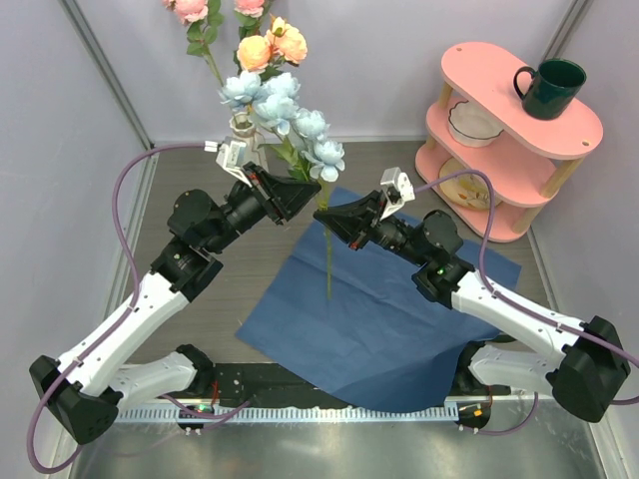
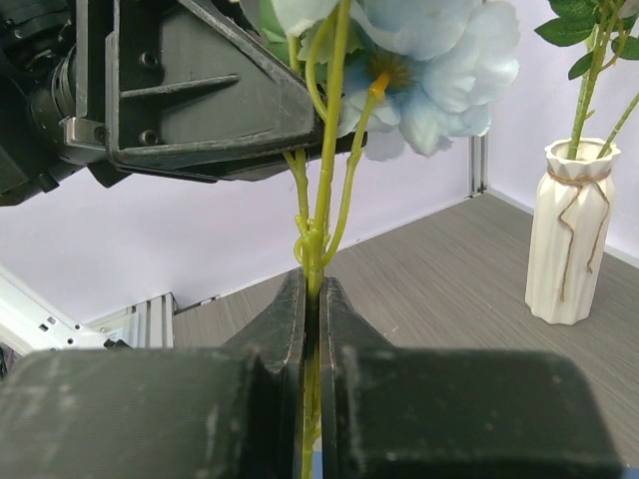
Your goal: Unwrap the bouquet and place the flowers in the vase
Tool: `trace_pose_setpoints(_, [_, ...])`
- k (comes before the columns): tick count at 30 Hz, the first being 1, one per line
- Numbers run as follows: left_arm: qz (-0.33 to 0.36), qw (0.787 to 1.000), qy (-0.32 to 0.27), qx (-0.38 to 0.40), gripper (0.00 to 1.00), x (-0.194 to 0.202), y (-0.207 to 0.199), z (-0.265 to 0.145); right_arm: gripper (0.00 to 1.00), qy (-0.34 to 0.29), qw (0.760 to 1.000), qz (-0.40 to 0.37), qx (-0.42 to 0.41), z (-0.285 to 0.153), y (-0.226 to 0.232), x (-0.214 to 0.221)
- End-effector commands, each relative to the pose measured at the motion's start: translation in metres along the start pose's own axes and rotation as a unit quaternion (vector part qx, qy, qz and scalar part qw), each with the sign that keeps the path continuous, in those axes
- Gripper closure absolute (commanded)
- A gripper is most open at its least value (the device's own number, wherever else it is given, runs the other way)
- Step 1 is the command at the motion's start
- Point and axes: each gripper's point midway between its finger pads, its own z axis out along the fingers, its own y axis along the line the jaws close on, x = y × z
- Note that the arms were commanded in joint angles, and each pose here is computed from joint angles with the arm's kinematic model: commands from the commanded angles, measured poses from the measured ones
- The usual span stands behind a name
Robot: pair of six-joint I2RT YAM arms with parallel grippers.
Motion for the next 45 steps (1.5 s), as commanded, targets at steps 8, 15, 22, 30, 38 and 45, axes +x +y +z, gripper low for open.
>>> trace_pose_setpoints(8, [0.061,0.997,-0.045,-0.026,1.00,-0.033,-0.007,-0.021,0.43,-0.026,0.999,-0.026,0.011,0.006,-0.002,-0.025])
trace_pose_setpoints(15, [0.135,0.977,-0.103,-0.127,1.00,-0.052,0.026,-0.061,0.23,-0.054,0.989,-0.026,0.132,-0.008,-0.041,-0.037])
trace_pose_setpoints(22, [0.227,0.897,-0.228,-0.303,1.00,-0.111,0.074,-0.105,0.22,-0.082,0.965,-0.018,0.247,-0.032,-0.078,-0.040])
trace_pose_setpoints(30, [0.296,0.822,-0.278,-0.400,1.00,-0.184,0.112,-0.098,0.22,-0.080,0.960,-0.021,0.267,-0.036,-0.087,-0.037])
trace_pose_setpoints(38, [0.233,0.760,-0.428,-0.430,1.00,-0.252,0.136,-0.103,0.23,-0.078,0.958,-0.026,0.275,-0.039,-0.092,-0.037])
trace_pose_setpoints(45, [0.252,0.745,-0.456,-0.418,1.00,-0.300,0.131,-0.082,0.23,-0.081,0.955,-0.031,0.282,-0.044,-0.097,-0.036])
